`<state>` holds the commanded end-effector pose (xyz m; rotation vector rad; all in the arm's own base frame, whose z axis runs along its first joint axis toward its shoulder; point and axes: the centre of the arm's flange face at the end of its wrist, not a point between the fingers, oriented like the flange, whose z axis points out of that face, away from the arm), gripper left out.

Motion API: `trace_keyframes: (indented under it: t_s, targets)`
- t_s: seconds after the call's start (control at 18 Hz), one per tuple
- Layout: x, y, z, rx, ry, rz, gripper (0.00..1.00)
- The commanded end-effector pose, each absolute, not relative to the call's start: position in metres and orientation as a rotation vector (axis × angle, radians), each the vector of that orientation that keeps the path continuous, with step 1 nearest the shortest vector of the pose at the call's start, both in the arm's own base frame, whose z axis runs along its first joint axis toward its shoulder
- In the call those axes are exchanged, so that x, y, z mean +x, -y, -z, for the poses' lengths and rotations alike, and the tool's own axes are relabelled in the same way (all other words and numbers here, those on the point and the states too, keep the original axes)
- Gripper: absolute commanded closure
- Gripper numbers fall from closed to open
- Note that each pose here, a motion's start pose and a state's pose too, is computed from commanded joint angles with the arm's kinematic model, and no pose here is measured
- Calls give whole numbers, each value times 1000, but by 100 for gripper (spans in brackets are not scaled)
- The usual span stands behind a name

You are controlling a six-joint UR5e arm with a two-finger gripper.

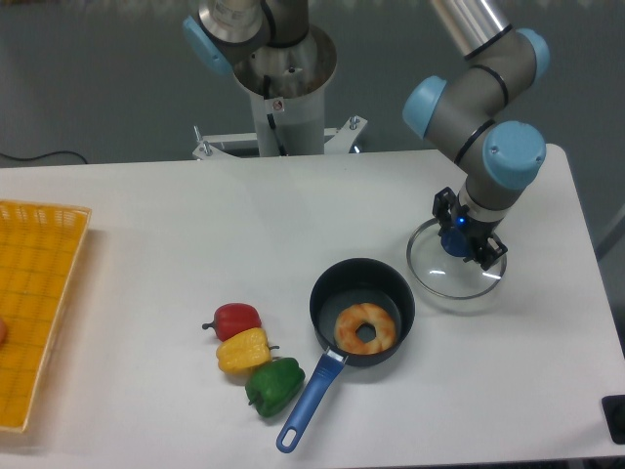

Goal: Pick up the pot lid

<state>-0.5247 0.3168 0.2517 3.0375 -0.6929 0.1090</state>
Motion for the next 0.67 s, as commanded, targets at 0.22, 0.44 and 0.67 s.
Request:
trace_keyframes:
  t_s: [0.22, 0.44, 0.67]
  targets:
    - [-521, -321, -268, 3028, 706, -132, 33]
    - [-521, -322, -276, 3020, 709, -142, 33]
    - [-521, -322, -281, 3020, 709, -142, 33]
